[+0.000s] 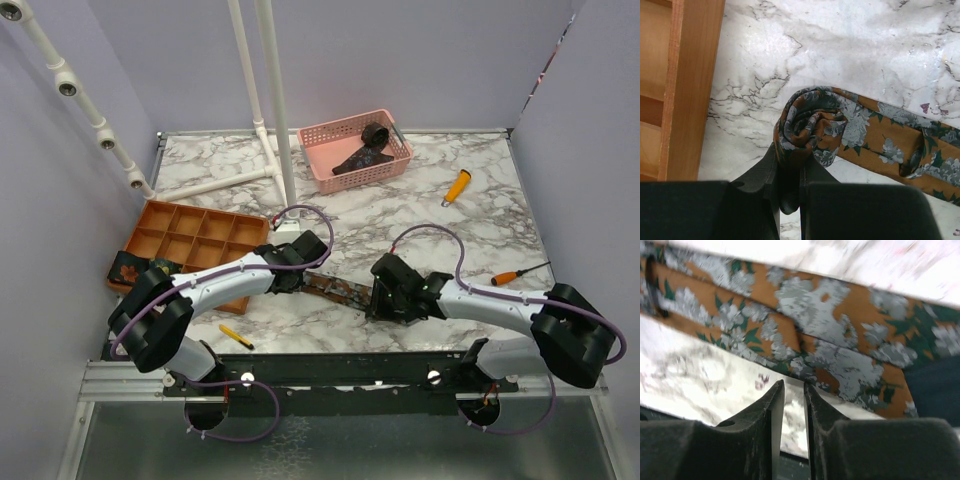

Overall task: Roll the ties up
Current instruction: Roll the tie at the center of the board.

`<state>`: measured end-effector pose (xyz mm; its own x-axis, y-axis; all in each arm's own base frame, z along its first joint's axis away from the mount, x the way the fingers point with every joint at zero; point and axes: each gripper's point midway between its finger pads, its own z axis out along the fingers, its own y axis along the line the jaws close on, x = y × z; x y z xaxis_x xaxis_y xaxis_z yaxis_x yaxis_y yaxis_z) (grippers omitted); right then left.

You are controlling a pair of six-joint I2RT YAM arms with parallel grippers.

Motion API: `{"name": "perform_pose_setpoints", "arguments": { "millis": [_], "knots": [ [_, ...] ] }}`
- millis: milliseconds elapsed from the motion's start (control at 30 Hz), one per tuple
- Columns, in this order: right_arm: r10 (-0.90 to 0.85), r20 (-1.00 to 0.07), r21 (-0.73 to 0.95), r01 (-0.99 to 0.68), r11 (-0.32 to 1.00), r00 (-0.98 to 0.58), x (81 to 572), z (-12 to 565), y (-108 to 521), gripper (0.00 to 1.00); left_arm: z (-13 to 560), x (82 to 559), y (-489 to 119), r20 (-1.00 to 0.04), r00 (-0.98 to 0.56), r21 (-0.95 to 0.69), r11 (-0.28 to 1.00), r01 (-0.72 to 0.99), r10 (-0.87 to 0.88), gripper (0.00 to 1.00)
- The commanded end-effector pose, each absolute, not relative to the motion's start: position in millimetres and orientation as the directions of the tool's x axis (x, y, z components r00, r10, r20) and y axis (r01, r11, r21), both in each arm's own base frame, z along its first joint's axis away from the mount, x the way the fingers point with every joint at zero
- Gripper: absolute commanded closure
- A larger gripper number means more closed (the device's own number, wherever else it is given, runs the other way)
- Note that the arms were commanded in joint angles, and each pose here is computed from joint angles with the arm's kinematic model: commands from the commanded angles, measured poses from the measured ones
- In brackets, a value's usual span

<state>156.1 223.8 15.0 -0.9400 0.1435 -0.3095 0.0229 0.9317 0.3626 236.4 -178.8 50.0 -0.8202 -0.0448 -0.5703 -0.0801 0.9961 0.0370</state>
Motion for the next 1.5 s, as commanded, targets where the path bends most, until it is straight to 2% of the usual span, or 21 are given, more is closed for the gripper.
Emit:
{"name": "perform_pose_setpoints", "arguments": {
  "millis": [0, 300, 600, 933, 1200, 1467],
  "knots": [
    [0.193, -0.361, 0.139, 0.152, 0.978, -0.912, 171.4, -17.2, 162.8, 0.72, 52.1, 234.9, -165.3, -0.585, -0.810, 0.114, 0.985, -0.126, -0.036, 1.00],
    [0.159, -0.392, 0.149, 0.108, 0.983, -0.906, 195.3, -2.0, 164.9, 0.72, 53.8, 235.5, -162.6, -0.601, -0.797, 0.143, 0.974, -0.176, -0.056, 1.00],
    [0.194, -0.439, 0.306, 0.057, 0.950, -0.877, 181.2, 27.9, 168.9, 0.71, 72.1, 245.1, -161.8, -0.602, -0.794, 0.350, 0.921, -0.169, 0.082, 1.00],
    [0.186, -0.402, 0.400, 0.010, 0.916, -0.896, 159.5, 27.5, 175.0, 0.70, 72.2, 245.0, -183.2, -0.568, -0.800, 0.496, 0.856, -0.145, 0.193, 1.00],
    [0.162, -0.363, 0.460, -0.025, 0.888, -0.918, 144.9, 27.9, 182.5, 0.70, 54.5, 242.7, -215.9, -0.538, -0.808, 0.528, 0.843, -0.101, 0.240, 1.00],
    [0.171, -0.353, 0.484, -0.023, 0.875, -0.920, 140.0, 31.7, 183.3, 0.68, 33.5, 239.7, -254.1, -0.500, -0.835, 0.448, 0.894, -0.022, 0.230, 0.66]
  ]
}}
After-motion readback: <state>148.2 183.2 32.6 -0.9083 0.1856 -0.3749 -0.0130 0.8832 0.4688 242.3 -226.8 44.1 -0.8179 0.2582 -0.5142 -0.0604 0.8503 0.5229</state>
